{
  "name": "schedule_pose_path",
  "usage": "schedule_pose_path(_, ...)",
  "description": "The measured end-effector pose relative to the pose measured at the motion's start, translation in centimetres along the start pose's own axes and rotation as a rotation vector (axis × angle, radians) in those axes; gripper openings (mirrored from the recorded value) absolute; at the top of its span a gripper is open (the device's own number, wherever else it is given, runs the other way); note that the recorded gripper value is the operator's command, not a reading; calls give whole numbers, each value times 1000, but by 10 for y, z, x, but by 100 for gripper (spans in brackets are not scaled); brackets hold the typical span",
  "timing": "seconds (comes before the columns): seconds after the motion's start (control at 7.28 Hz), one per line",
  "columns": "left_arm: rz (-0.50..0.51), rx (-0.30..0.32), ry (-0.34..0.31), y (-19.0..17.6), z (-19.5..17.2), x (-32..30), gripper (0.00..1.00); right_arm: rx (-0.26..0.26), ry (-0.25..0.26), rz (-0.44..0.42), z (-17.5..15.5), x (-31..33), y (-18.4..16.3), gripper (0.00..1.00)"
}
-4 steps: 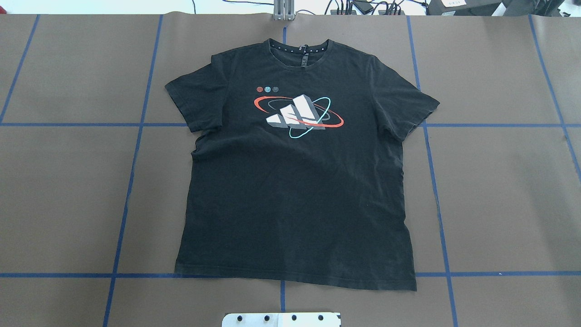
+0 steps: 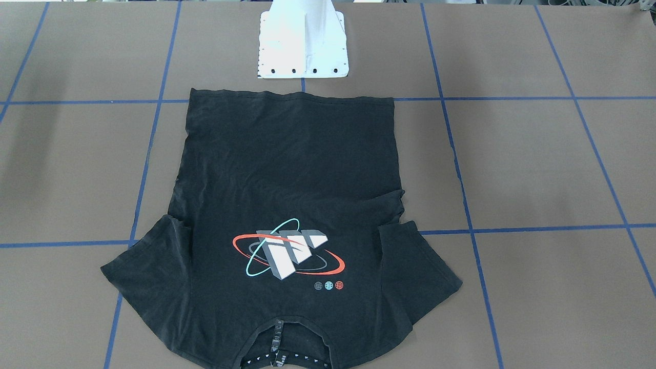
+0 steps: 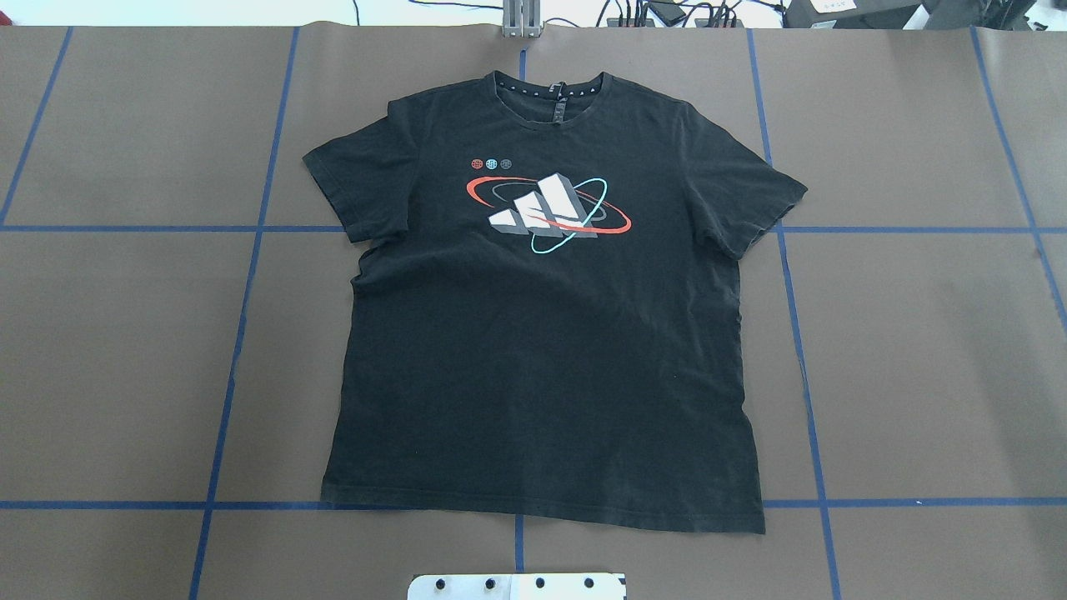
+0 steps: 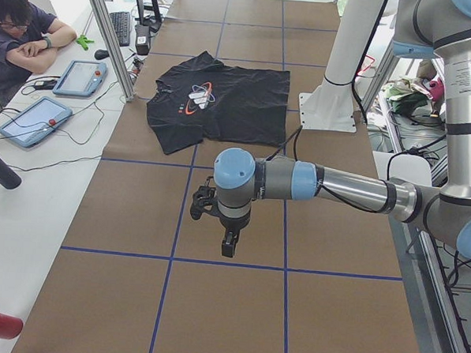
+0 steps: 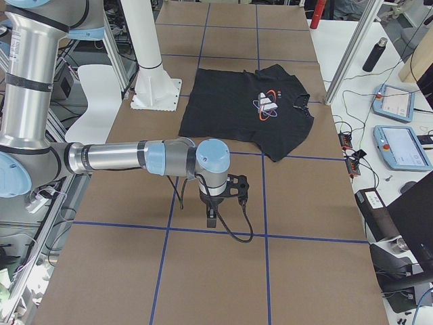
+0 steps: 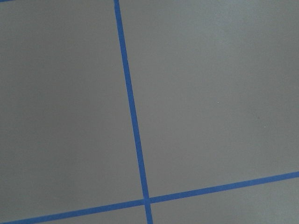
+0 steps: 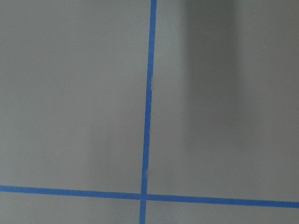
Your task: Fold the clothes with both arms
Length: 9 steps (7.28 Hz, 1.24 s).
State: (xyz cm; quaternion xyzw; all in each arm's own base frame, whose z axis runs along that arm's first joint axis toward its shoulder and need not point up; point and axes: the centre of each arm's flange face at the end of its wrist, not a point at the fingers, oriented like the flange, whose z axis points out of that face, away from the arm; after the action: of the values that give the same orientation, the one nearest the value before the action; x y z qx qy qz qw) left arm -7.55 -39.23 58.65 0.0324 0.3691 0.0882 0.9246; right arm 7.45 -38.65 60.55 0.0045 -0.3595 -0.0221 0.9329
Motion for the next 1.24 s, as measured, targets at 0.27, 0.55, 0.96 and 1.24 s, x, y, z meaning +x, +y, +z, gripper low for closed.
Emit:
schedule_pose_path(0.27, 29, 39, 3, -17, -12, 10, 100, 24, -18, -44, -9, -19, -23, 100)
schedule_pose_path(0.55, 100, 115, -3, -64, -43, 30, 100, 37, -44, -144, -15, -62, -64, 100)
schedule_pose_path(0.96, 259, 268, -33, -112, -61, 42, 100, 55, -63, -271, -21, -133, -121, 100)
schedule_pose_path(1.24, 262, 331, 1, -133, -40, 30, 100, 45, -79, -289, -14, -188, -173, 99)
